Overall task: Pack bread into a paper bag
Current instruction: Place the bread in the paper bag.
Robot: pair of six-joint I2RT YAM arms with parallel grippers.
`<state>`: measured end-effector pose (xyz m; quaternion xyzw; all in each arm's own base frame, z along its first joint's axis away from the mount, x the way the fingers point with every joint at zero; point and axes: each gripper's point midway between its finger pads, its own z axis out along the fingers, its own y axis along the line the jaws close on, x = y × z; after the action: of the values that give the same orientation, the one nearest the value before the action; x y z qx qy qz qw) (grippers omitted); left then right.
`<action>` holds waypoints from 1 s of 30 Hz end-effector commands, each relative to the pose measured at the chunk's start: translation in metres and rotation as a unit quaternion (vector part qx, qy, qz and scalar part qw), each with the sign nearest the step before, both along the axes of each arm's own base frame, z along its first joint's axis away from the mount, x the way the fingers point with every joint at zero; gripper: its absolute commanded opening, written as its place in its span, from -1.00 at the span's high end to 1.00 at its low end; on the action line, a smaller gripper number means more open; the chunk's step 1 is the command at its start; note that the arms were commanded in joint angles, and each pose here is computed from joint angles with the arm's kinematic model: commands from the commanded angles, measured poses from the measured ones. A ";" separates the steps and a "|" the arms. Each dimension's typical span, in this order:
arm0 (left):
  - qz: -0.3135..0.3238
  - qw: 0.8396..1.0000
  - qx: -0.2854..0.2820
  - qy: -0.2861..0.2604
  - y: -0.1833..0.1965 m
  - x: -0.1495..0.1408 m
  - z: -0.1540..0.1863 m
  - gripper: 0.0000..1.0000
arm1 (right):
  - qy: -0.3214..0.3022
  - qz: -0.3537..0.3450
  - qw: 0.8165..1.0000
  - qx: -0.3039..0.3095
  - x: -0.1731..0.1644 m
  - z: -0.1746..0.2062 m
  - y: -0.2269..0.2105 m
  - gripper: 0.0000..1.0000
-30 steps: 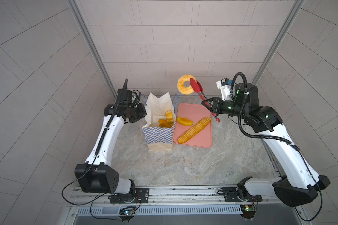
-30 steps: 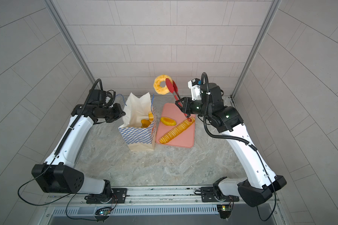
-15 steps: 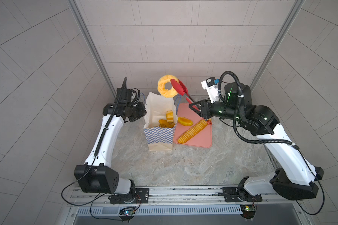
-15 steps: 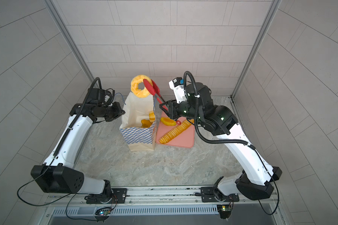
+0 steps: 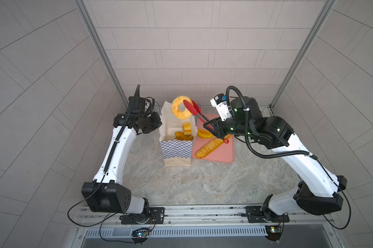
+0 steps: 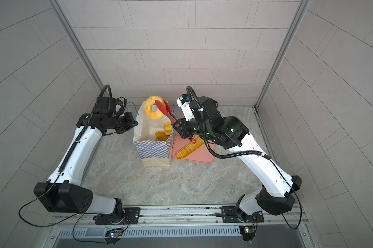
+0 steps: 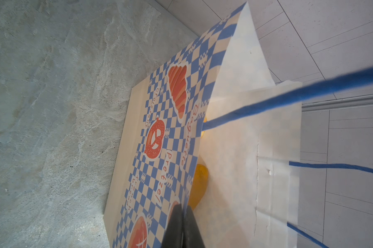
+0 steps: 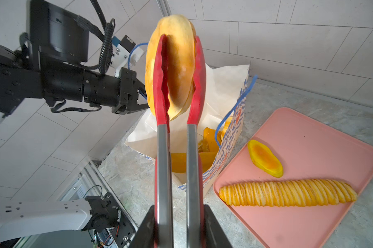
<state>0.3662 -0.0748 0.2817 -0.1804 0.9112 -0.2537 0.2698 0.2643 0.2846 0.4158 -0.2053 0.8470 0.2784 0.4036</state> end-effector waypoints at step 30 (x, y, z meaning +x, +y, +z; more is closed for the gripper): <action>0.002 1.000 -0.001 0.001 0.001 -0.004 0.002 1.00 | -0.010 0.001 0.991 -0.134 -0.005 -0.047 0.010 0.06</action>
<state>0.3660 -0.0748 0.2814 -0.1805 0.9114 -0.2535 0.2691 0.2596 0.2968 0.3569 -0.2617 0.8802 0.1601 0.3622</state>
